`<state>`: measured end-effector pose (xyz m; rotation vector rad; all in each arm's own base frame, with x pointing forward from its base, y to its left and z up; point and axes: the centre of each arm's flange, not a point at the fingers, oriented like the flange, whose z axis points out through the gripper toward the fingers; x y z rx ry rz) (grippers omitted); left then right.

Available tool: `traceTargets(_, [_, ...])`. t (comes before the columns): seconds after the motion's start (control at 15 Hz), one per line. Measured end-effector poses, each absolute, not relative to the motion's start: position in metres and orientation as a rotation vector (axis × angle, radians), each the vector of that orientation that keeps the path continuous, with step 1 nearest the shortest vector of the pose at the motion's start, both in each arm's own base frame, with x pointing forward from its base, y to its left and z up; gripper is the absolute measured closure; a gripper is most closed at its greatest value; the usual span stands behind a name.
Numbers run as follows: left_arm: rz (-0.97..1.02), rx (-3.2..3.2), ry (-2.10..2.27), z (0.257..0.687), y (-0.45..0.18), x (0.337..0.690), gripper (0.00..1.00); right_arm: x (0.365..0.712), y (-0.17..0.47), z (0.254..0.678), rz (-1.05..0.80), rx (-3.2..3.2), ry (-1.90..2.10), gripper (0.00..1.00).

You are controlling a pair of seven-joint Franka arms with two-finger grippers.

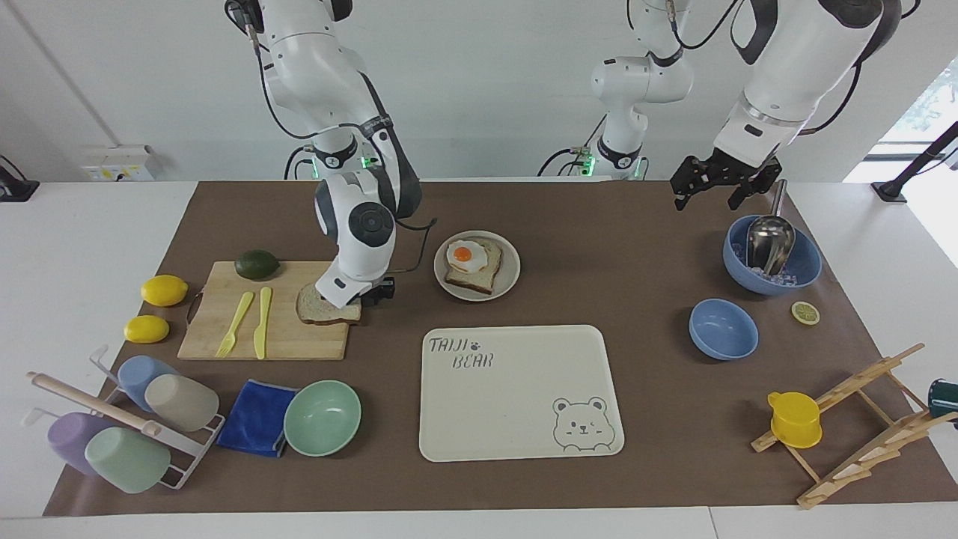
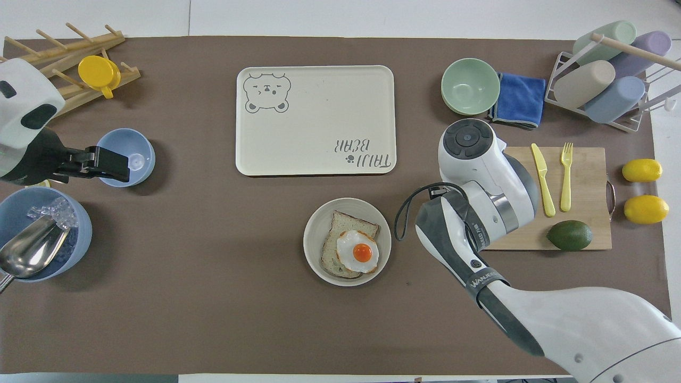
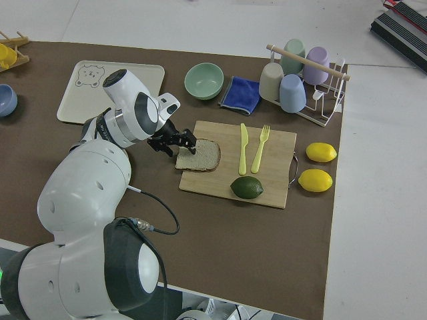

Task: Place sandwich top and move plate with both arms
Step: 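Grasp the bread slice with the right gripper and lift it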

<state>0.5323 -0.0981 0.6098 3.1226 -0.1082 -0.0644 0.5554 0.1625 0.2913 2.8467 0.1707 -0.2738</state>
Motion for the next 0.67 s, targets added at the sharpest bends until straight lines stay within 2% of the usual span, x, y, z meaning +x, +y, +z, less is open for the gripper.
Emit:
traceTargets(0.2, [-0.064,3.123,-0.108,0.6097,-0.0981,0.5323,0.00,0.5522,0.1603,0.2916,-0.270,2.828,0.188,0.12])
traceTargets(0.33, [-0.064,3.123,-0.108,0.6097,-0.0981,0.5323,0.00,0.5506,0.1591,0.2909,-0.267,2.811,0.204,0.15])
traceTargets(0.4, [-0.064,3.123,-0.108,0.6097,-0.0981,0.5323,0.00,0.5505,0.1588,0.2910,-0.265,2.807,0.207,0.21])
traceTargets(0.47, [-0.064,3.123,-0.108,0.6097,-0.0981,0.5323,0.00,0.5505,0.1587,0.2916,-0.264,2.805,0.209,0.21])
traceTargets(0.53, [-0.064,3.123,-0.108,0.6097,-0.0981,0.5323,0.00,0.5502,0.1582,0.2922,-0.264,2.803,0.210,0.26])
traceTargets(0.67, [-0.064,3.123,-0.108,0.6097,-0.0981,0.5323,0.00,0.5491,0.1576,0.2949,-0.263,2.797,0.213,0.45])
